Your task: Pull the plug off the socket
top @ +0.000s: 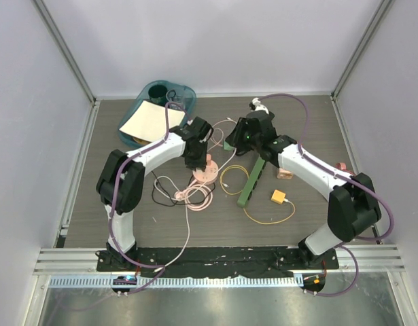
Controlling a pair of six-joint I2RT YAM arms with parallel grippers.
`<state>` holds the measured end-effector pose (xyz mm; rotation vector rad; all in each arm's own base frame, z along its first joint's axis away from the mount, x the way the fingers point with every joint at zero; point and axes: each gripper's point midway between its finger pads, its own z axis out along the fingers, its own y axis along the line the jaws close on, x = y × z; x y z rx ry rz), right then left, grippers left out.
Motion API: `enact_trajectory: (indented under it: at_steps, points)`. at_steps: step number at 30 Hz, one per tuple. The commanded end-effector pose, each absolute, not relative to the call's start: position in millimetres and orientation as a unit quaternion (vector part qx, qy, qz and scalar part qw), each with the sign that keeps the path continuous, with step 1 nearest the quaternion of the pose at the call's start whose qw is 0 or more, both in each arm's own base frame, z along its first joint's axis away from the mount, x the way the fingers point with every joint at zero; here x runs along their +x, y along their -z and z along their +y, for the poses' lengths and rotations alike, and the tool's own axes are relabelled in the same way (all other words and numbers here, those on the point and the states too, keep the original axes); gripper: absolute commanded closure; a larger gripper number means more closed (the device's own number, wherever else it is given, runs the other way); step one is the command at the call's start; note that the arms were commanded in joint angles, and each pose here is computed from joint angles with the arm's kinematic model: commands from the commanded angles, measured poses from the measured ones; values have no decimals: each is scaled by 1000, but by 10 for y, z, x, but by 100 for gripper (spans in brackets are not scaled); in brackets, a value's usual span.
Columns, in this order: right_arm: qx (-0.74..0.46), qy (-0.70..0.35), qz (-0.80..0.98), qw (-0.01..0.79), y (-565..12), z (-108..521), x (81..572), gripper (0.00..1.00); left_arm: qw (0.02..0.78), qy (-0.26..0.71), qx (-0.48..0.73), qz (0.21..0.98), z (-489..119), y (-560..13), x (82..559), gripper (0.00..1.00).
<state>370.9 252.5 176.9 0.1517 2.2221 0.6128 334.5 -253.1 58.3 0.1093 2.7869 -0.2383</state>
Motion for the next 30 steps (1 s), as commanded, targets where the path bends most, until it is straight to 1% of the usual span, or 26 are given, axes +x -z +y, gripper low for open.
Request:
enact_trajectory:
  at_steps: [1, 2, 4, 5, 6, 7, 8, 9, 12, 13, 14, 17, 18, 19, 21, 22, 25, 26, 28, 30]
  points:
    - [-8, -344, 852, 395, -1889, 2842, 3804, 81, 174, 78, 110, 976, -2547, -590, 3371, 100]
    - [-18, -347, 851, 393, -1870, 2874, 3812, 80, 174, 86, 113, 974, -2573, -614, 3369, 100]
    - [-19, -342, 857, 385, -1777, 2870, 3826, 70, 179, 87, 120, 973, -2575, -650, 3380, 100]
    - [-13, -333, 862, 382, -1702, 2841, 3837, 65, 181, 88, 122, 972, -2577, -654, 3387, 98]
    - [-11, -331, 863, 381, -1680, 2832, 3834, 55, 183, 88, 123, 972, -2573, -668, 3387, 96]
    - [-9, -328, 864, 382, -1669, 2811, 3834, 52, 184, 88, 125, 971, -2573, -665, 3390, 94]
    - [-5, -323, 866, 383, -1673, 2783, 3825, 47, 183, 88, 125, 971, -2575, -665, 3388, 89]
    - [-5, -313, 868, 385, -1669, 2745, 3824, 37, 183, 89, 126, 971, -2577, -669, 3387, 85]
    - [2, -279, 876, 394, -1728, 2590, 3796, 28, 183, 87, 130, 971, -2571, -682, 3389, 77]
    - [0, -271, 876, 398, -1765, 2555, 3787, 27, 185, 87, 129, 970, -2574, -711, 3397, 75]
    - [-3, -264, 879, 397, -1779, 2518, 3758, 27, 188, 87, 130, 970, -2575, -730, 3409, 68]
    - [-26, -264, 870, 416, -1953, 2475, 3706, 33, 200, 90, 127, 967, -2582, -819, 3439, 62]
    - [-45, -278, 864, 418, -2012, 2527, 3666, 33, 204, 88, 124, 967, -2573, -835, 3442, 60]
    - [-64, -281, 859, 423, -2034, 2548, 3662, 34, 215, 96, 123, 964, -2587, -916, 3456, 52]
    - [-97, -300, 846, 430, -2077, 2645, 3662, 37, 222, 109, 119, 961, -2604, -961, 3440, 45]
    - [-108, -310, 833, 445, -2135, 2691, 3705, 39, 232, 122, 120, 958, -2648, -1016, 3451, 40]
    - [-149, -326, 818, 451, -2055, 2801, 3687, 39, 251, 136, 110, 952, -2630, -1139, 3449, 34]
    - [-164, -327, 806, 466, -2089, 2843, 3732, 38, 258, 140, 108, 950, -2620, -1194, 3444, 33]
    - [-187, -319, 809, 457, -1961, 2916, 3768, 36, 257, 139, 101, 951, -2567, -1172, 3433, 32]
    - [-221, -306, 803, 462, -1974, 3011, 3793, 36, 255, 137, 97, 952, -2513, -1141, 3412, 33]
